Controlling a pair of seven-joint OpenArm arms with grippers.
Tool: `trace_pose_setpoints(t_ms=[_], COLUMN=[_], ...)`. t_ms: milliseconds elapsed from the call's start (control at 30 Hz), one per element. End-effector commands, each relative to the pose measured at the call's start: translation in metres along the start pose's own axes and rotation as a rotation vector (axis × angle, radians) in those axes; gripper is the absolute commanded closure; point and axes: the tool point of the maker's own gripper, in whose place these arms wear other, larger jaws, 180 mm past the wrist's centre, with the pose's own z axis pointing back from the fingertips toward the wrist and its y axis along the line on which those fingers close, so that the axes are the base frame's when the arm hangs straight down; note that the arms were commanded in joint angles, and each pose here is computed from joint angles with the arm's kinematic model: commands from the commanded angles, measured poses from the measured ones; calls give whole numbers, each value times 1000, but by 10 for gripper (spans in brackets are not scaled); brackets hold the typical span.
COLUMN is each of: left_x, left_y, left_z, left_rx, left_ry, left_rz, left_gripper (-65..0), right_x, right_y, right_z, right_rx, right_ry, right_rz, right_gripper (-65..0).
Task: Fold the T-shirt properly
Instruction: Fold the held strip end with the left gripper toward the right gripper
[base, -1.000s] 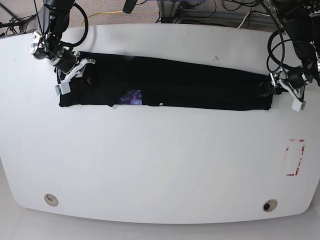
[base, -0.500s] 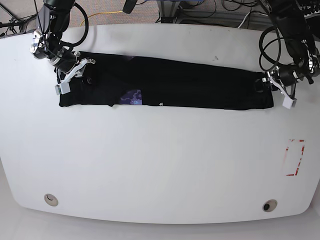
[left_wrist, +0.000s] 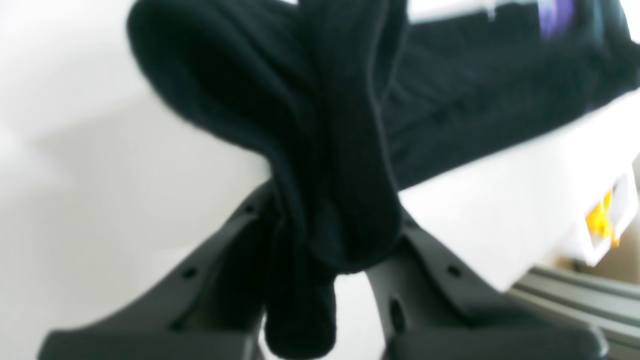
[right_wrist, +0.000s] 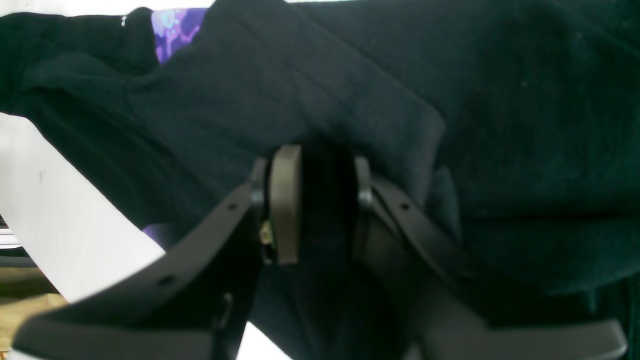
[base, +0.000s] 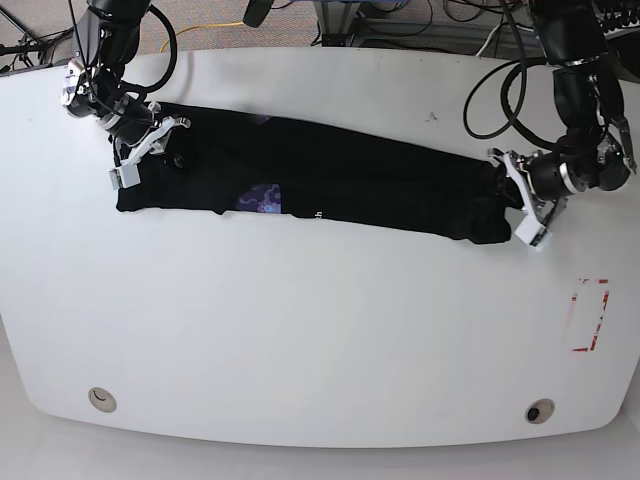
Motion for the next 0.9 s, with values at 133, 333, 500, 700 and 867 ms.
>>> trace_pose_setpoints(t_ms=[133,333,500,700,867], left_x=[33,30,31,28,35], left_y=[-56,-94,-109,-111,-111], left_z=[-20,-45,-67,-79,-81], left_rx=[-123,-205,-230,-246,-246], left_ry=[-72,-41,2,15,4], left_rz=[-119,-145,-171,-128,-133], left_gripper=[-14,-15,-15,-15,-15], right_x=[-13,-13,-15,-13,-14], right_y=[-6,-2,-5,-4,-4], right_z=[0,-1,-3,-3,-3], right_rx=[-37,-30,-29,-30,-31], right_ry=[63,49,53,42,41], right_rz=[-2,3,-13,-13,-15], right_gripper=[-138,-138,-138,-138,-138])
